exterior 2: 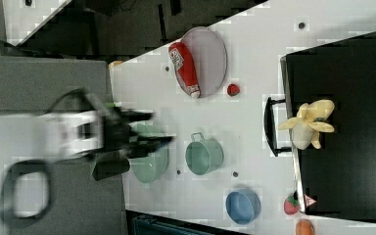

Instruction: Pick banana from table and place on oven.

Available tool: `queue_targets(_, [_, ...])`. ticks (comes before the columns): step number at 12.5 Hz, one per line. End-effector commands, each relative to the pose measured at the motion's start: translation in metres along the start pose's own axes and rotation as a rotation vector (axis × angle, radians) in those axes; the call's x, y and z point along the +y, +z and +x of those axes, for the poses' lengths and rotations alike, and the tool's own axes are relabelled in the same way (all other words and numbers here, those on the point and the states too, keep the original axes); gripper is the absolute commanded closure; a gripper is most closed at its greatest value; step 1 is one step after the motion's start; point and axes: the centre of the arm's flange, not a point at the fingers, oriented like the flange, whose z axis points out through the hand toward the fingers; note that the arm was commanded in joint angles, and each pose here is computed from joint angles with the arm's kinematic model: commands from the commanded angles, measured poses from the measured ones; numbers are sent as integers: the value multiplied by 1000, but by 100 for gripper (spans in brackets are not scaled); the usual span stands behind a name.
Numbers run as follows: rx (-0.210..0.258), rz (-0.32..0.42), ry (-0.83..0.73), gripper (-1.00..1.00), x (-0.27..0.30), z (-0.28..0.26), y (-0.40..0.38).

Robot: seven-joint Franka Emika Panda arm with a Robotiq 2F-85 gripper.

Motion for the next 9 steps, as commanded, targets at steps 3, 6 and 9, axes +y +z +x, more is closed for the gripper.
queue_targets(3, [17, -26, 245, -100, -26, -91, -66])
queue_targets(6, [30, -9, 249, -100, -21, -94, -76])
queue_targets(9, [25, -11, 257, -100, -18, -90, -74])
